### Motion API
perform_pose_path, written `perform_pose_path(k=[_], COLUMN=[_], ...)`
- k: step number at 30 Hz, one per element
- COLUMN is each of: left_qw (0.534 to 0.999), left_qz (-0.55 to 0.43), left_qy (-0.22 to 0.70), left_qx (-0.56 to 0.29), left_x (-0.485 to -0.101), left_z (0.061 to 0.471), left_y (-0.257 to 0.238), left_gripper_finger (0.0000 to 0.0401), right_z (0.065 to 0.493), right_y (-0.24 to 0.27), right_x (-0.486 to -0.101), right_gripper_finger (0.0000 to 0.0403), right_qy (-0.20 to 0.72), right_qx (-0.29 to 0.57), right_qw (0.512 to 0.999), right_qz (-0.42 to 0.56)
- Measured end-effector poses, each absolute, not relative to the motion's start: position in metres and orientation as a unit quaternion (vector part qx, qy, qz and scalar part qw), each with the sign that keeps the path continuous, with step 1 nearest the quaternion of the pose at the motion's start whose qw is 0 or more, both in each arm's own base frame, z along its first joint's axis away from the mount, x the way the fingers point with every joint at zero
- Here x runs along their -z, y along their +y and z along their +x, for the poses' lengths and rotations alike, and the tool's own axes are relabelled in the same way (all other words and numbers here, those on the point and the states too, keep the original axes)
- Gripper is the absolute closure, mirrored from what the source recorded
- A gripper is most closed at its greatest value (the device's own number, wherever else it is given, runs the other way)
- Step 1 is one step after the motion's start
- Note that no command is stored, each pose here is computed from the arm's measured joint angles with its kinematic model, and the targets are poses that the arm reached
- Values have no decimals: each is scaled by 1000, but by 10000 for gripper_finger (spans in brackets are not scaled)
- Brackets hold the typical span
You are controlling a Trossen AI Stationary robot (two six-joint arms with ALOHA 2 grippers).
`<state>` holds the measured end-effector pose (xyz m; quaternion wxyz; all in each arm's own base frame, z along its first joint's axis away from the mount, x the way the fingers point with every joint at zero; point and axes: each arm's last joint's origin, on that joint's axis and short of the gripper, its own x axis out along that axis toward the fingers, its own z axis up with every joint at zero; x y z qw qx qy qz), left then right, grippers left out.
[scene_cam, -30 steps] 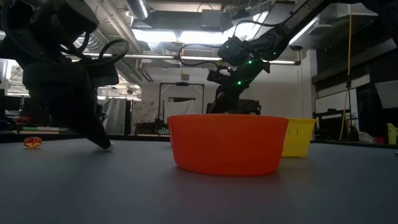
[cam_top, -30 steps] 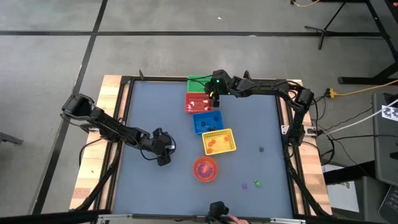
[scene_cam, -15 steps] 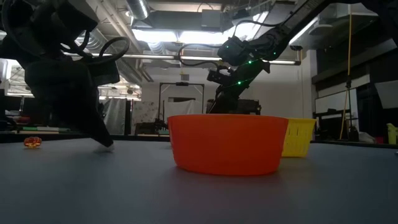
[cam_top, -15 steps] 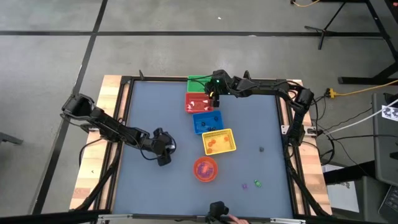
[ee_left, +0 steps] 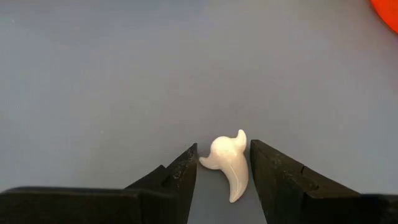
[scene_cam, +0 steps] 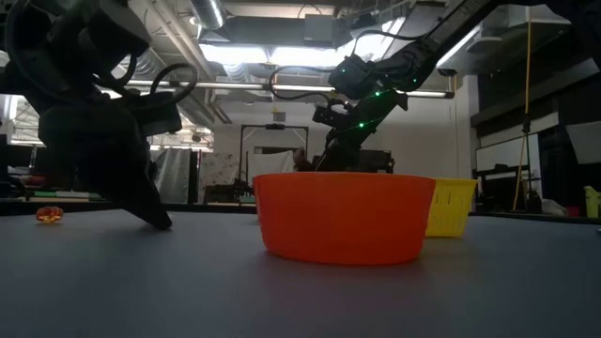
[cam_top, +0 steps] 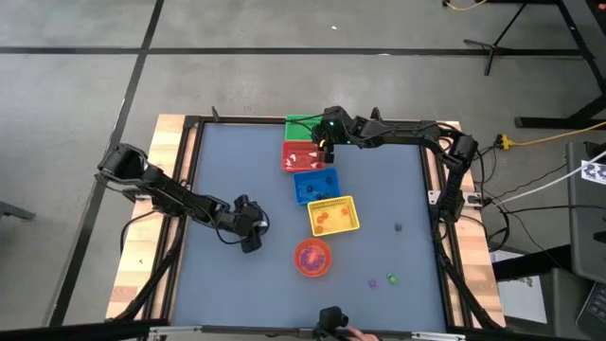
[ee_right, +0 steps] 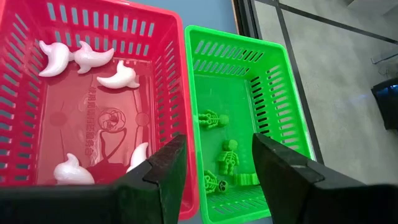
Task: Sort Halloween decoration
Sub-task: Put the white ghost toy into the red bin
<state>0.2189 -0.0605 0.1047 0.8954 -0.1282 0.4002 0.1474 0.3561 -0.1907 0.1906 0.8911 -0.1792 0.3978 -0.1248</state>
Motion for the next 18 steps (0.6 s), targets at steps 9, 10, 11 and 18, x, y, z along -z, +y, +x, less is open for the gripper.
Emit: perform_pose_path(k=[9, 10, 11, 18], left_qw=[894, 894, 894, 893], left_qz=[-126, -126, -126, -128], left_qy=[403, 403, 403, 405], left_qx=[-150, -150, -150, -147], left_x=[-104, -104, -104, -104], left_z=[218, 218, 218, 219], left_y=[-60, -60, -60, -60], left_gripper_finger=[288, 294, 301, 330], right_z=[356, 356, 356, 356], right_y=[-191, -191, -191, -191], right_x=[-191, -191, -191, -191], right_gripper_finger=[221, 221, 221, 221], right_qy=[398, 398, 398, 398], right_qx=[125, 125, 125, 125], right_qw=[891, 891, 891, 891], right_qz=[-179, -179, -179, -179])
